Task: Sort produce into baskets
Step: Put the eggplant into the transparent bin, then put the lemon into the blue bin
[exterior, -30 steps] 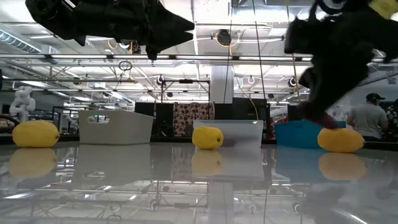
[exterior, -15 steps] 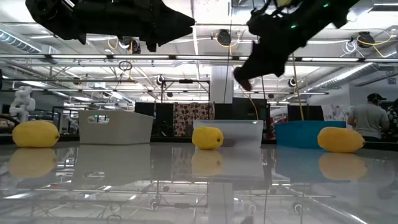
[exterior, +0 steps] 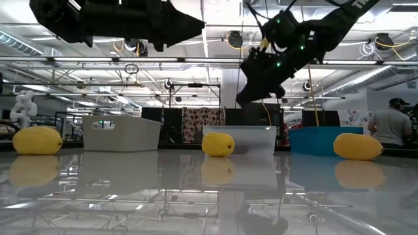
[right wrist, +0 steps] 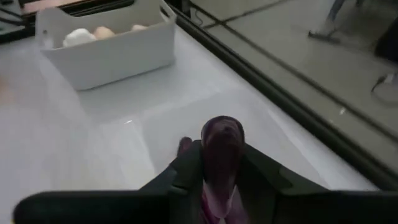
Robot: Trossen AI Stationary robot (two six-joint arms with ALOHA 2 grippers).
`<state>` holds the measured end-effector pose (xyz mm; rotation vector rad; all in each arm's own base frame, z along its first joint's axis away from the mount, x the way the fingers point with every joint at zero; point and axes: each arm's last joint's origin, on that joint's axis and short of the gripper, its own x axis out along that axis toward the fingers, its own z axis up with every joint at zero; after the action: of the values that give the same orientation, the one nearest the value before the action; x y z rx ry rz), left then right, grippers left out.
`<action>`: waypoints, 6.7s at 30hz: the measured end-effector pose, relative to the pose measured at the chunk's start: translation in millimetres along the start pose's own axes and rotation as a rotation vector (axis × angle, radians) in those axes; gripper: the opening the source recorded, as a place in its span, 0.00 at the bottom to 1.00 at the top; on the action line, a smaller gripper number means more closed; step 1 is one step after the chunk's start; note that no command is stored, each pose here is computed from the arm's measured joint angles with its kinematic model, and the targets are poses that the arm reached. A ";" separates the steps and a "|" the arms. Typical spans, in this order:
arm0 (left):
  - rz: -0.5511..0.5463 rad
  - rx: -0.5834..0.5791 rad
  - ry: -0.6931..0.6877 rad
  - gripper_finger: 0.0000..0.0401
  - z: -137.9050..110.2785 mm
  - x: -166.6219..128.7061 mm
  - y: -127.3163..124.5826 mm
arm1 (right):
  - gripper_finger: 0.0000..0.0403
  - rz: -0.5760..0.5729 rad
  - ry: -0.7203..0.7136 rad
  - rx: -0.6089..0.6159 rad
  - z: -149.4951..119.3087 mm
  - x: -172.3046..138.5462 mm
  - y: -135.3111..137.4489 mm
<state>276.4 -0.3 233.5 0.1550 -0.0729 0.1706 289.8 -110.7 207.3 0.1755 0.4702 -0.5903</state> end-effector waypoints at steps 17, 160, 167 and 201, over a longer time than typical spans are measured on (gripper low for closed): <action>-0.017 -0.008 -0.028 0.41 3.2 -0.8 -4.0 | 0.48 0.030 0.273 0.099 12.1 -22.9 -11.8; 0.293 -0.266 0.596 0.41 26.0 -43.9 -4.5 | 0.70 0.095 1.043 0.317 -54.6 -206.0 147.7; 0.289 -0.265 0.581 0.41 27.1 -42.6 -4.7 | 0.70 0.005 1.039 0.312 -82.6 -223.7 168.1; 0.311 -0.258 0.577 0.41 26.9 -42.7 -4.1 | 0.70 -0.131 1.314 0.165 -175.7 -219.7 220.7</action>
<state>233.6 -15.5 255.8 -0.1682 0.4576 0.5067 190.0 229.7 162.5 0.7053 1.7123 -0.5832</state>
